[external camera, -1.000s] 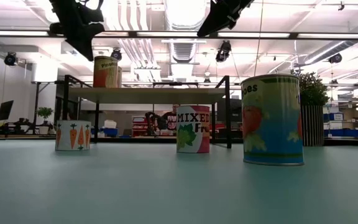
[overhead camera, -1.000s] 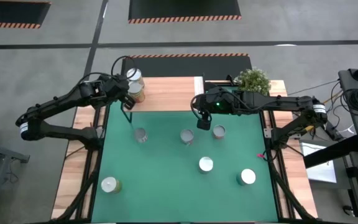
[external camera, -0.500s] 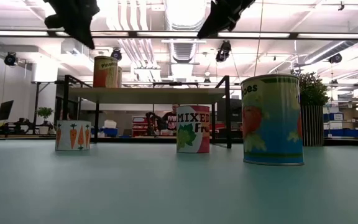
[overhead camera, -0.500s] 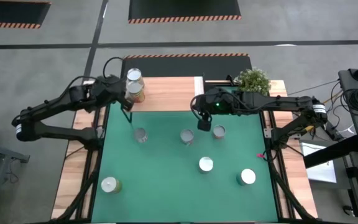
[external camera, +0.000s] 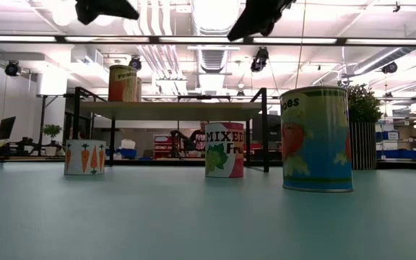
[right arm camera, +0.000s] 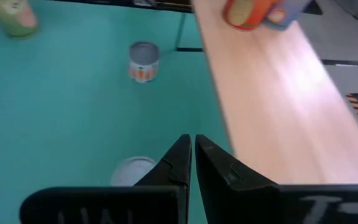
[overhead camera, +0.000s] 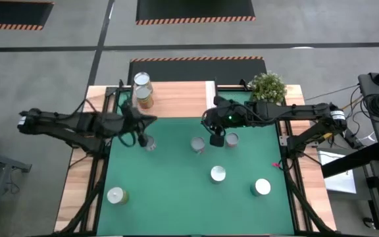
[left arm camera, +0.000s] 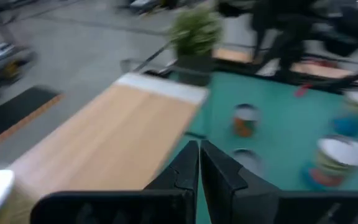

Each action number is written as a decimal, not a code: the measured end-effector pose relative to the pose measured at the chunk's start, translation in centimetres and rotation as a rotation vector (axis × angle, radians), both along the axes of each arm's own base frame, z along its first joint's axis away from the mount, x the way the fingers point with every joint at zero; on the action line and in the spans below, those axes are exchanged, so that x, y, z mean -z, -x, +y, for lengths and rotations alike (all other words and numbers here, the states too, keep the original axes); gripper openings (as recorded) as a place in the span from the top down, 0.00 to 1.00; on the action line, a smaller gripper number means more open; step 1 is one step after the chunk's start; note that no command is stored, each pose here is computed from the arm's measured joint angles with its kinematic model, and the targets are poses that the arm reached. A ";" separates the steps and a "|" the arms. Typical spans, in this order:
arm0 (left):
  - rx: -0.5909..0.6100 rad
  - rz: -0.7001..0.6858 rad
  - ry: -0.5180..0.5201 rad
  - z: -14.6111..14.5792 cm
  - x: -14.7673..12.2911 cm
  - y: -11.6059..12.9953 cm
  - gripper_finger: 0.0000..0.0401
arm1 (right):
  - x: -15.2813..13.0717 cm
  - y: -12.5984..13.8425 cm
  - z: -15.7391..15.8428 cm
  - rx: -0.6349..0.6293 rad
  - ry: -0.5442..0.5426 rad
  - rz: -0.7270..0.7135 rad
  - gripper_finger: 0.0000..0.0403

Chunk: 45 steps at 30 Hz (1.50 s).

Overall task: Pick and place cans onto a shelf
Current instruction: Put the canned mixed fruit on the shelf

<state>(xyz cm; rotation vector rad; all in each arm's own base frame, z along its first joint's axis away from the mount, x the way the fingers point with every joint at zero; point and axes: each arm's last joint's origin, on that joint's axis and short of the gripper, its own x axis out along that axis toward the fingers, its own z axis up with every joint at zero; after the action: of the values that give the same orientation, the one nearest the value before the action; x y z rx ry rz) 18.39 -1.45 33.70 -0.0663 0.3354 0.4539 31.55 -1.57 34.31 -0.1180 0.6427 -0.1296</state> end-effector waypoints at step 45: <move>0.355 -0.328 -0.313 -5.5 -1.6 2.2 1.00 | 7.2 3.5 7.5 0.243 -0.338 0.358 0.97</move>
<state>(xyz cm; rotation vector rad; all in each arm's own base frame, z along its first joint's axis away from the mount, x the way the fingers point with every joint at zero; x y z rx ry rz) 16.22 -6.94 35.31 0.2195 -0.0510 0.1343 28.05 5.95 27.10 0.2703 1.0259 -0.2347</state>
